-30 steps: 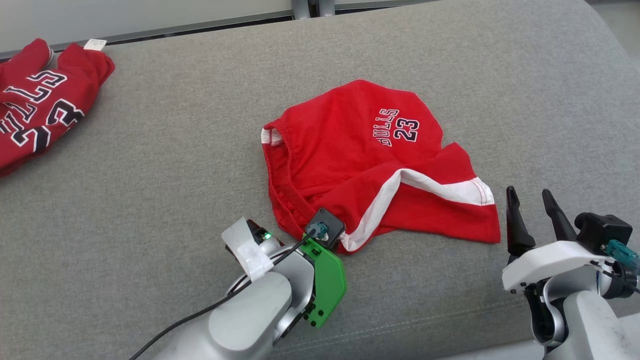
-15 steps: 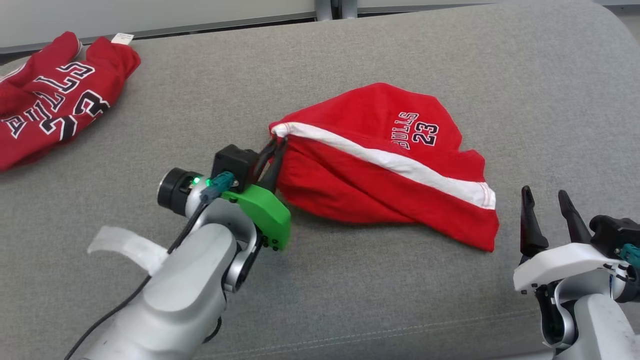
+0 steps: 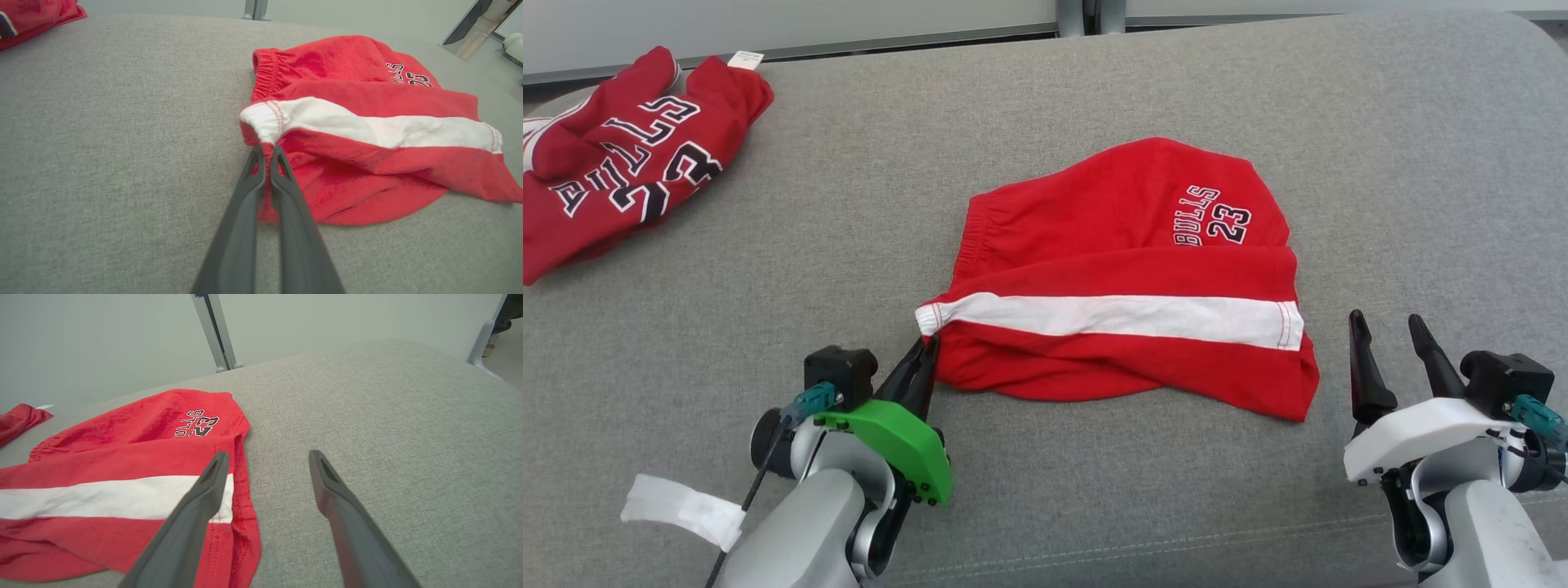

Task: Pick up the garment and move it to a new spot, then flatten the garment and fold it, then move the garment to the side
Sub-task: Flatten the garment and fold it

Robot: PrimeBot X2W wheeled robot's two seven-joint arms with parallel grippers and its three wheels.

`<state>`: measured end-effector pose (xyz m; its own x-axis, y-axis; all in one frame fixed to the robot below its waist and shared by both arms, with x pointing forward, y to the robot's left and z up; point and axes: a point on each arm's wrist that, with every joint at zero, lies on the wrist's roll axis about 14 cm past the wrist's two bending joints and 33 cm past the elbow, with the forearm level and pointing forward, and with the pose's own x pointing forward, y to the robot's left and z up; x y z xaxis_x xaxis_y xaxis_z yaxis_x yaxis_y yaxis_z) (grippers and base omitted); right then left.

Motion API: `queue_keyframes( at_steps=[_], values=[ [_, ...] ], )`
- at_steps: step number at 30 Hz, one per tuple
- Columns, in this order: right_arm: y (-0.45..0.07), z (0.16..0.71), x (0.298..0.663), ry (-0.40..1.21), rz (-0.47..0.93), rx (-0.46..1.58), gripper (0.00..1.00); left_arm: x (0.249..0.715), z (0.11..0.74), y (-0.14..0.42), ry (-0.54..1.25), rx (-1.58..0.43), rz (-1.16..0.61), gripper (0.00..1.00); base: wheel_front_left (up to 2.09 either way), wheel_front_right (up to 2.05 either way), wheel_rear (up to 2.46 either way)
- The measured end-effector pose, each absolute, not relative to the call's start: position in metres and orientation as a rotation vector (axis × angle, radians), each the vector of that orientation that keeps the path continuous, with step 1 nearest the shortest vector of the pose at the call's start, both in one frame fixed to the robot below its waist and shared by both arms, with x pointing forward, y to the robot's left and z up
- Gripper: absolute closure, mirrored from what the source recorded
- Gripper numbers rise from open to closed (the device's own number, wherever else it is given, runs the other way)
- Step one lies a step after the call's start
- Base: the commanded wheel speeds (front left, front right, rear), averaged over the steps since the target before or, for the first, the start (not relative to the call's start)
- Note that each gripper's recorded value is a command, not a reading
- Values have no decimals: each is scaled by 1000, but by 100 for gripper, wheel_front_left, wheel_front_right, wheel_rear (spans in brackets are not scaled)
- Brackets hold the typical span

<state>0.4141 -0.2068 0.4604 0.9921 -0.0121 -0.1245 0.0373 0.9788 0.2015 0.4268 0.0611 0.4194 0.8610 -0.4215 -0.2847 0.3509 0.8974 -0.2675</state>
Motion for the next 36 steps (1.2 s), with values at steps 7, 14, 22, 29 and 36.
queue_keyframes(
  at_steps=[7,14,22,29,36],
  values=[
    [-208,460,410,132,-24,200,0,412,396,75,410,-267,-349,100,0,0,0],
    [-209,463,404,130,-20,194,0,402,394,72,420,-326,-334,0,0,0,0],
    [-204,480,398,85,4,178,0,396,410,89,356,-357,-275,0,0,0,0],
    [-197,523,397,-38,41,137,0,403,480,125,102,-328,-172,0,0,0,0],
    [-180,555,392,-120,95,92,0,383,501,146,12,-296,-102,0,0,0,0]
  ],
)
